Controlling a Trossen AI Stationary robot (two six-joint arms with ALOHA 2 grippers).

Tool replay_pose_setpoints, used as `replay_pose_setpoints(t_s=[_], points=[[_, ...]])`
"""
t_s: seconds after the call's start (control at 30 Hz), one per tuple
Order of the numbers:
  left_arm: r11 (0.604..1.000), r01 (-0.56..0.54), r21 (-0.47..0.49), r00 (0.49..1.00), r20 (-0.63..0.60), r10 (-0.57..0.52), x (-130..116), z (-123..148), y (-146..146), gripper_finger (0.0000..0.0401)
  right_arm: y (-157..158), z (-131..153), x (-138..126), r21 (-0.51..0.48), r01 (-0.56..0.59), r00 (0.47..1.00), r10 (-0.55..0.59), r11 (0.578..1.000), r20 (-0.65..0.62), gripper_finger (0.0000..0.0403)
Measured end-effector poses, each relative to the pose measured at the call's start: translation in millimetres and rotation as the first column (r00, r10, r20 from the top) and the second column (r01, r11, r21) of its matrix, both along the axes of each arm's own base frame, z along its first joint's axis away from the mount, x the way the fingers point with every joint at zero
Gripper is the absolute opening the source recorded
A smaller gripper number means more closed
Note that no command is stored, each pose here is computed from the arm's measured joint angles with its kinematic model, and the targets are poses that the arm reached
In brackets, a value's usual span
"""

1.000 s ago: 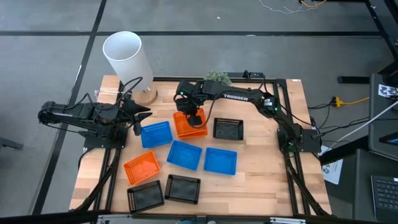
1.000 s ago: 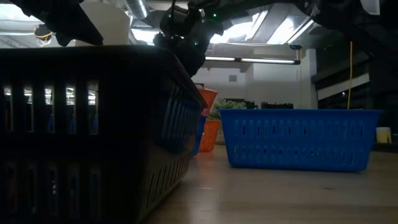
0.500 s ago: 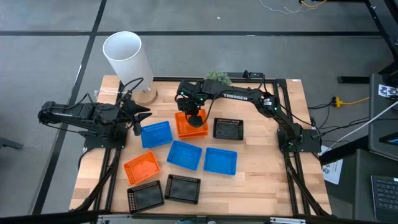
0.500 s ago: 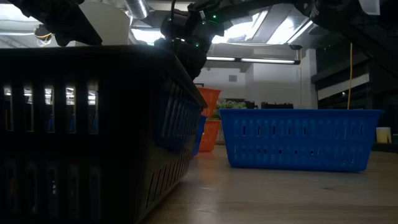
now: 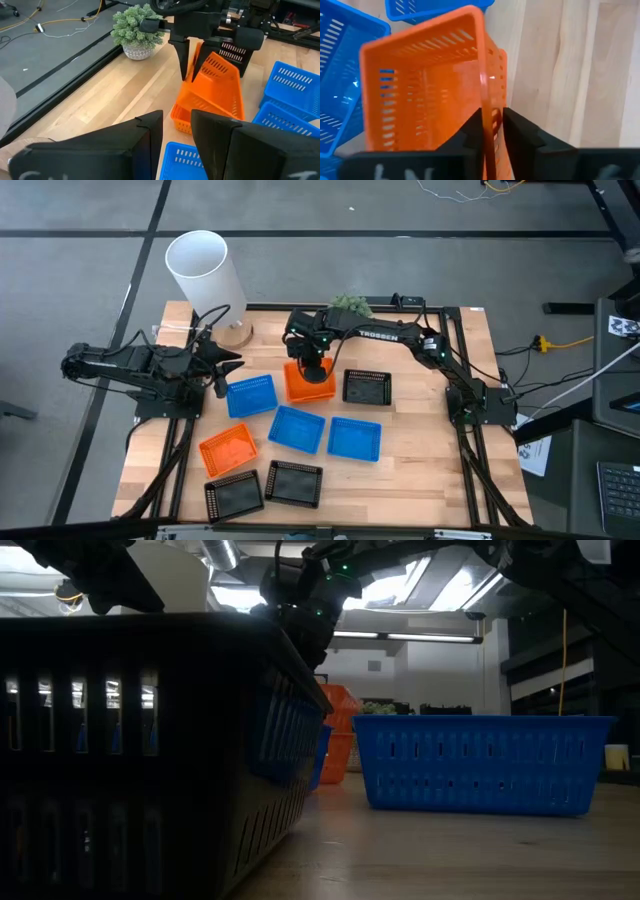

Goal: Stack baskets by color
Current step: Stack the bottom right orange bin on the top of the top orange bin

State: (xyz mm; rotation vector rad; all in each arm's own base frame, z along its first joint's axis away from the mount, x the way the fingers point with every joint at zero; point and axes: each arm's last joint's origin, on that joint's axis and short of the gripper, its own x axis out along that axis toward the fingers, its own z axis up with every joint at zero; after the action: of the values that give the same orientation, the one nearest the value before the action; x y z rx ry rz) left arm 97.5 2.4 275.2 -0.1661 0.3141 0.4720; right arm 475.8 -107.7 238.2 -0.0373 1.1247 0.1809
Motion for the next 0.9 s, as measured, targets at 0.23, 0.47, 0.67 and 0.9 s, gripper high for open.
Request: replay_pose_setpoints(t_s=[0.23, 0.47, 0.67, 0.9], points=[[1.000, 0.000, 0.000, 1.000, 0.000, 0.000, 0.0, 0.0, 0.0, 0.0092, 1.6, 0.0, -0.4, 0.047, -0.019, 1.000, 0.019, 0.999, 0.004, 0.0092], [1.000, 0.000, 0.000, 1.000, 0.000, 0.000, 0.0, 0.1, 0.0, 0.0092, 1.3, -0.1, -0.3, 0.028, -0.012, 1.000, 0.012, 1.000, 0.001, 0.0103], [1.000, 0.000, 0.000, 1.000, 0.000, 0.000, 0.0, 0.1, 0.0, 0.0092, 0.2, 0.1, -0.5, -0.008, 0.003, 1.000, -0.003, 1.000, -0.007, 0.0101], [1.000, 0.000, 0.001, 1.000, 0.000, 0.000, 0.0, 0.1, 0.0, 0.0092, 8.0, 18.6, -0.8, -0.005, -0.019, 1.000, 0.019, 1.000, 0.007, 0.0100]])
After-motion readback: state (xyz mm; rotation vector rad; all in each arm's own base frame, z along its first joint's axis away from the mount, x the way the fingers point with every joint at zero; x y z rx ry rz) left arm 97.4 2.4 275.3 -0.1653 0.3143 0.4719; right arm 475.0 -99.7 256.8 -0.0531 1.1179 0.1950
